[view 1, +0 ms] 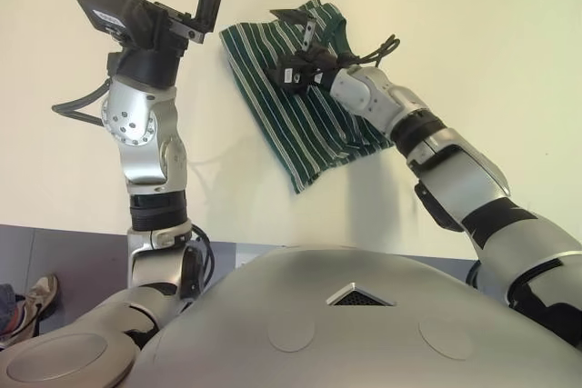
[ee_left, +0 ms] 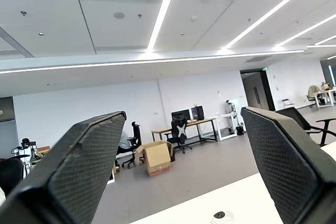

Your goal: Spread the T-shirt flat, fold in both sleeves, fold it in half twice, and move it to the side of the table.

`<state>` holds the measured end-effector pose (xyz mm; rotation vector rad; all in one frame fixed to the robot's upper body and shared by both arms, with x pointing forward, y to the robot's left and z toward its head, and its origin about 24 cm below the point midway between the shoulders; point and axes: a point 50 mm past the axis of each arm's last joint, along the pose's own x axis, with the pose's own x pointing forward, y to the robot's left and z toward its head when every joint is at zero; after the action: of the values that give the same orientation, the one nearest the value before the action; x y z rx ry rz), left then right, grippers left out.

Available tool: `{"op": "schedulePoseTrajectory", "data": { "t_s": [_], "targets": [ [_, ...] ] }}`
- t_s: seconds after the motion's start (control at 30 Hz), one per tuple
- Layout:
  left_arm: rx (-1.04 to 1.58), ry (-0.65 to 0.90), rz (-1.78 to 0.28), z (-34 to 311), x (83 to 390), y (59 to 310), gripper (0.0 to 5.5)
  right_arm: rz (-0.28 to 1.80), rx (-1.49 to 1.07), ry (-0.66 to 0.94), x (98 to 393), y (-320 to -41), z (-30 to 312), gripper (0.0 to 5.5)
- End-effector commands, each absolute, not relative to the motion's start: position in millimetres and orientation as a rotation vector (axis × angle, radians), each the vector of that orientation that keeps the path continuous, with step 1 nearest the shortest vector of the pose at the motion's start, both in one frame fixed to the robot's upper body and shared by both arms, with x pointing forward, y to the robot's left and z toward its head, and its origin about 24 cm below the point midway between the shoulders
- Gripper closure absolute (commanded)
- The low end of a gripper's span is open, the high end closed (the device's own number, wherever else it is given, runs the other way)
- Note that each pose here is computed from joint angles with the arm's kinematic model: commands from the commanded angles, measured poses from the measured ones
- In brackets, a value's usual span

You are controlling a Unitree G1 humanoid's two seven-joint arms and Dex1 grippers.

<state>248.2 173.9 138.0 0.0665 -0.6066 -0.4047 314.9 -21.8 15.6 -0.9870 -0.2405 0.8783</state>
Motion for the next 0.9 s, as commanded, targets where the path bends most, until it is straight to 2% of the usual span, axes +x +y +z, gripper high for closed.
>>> {"op": "schedulePoseTrajectory", "data": {
  "t_s": [0.03,0.17,0.3,0.43,0.5,0.57,0.7,0.8,0.9],
  "targets": [
    [0.075,-0.598,-0.406,134,247,172,1.46,0.707,-1.043,0.031,315,-59,-22,0.13],
    [0.119,-0.583,-0.430,128,244,167,1.46,0.552,-0.941,0.078,323,-69,-18,0.13],
    [0.234,-0.576,-0.488,119,240,156,1.46,0.495,-0.818,0.086,326,-76,-13,0.13],
    [0.375,-0.564,-0.587,106,231,146,1.46,0.655,-0.490,-0.163,316,-69,22,0.13],
    [0.471,-0.545,-0.641,97,226,142,1.46,0.707,-0.373,-0.294,309,-79,47,0.13],
    [0.586,-0.502,-0.773,79,215,133,1.46,0.709,-0.296,-0.380,303,-100,72,0.13],
    [0.703,-0.421,-1.032,51,185,121,1.46,0.751,-0.317,-0.398,285,-141,94,0.13],
    [0.724,-0.388,-1.089,45,178,123,1.46,0.800,-0.405,-0.349,271,-163,95,0.13],
    [0.761,-0.360,-1.106,41,176,127,1.46,0.944,-0.539,-0.265,245,-179,86,0.13]
  ]
}}
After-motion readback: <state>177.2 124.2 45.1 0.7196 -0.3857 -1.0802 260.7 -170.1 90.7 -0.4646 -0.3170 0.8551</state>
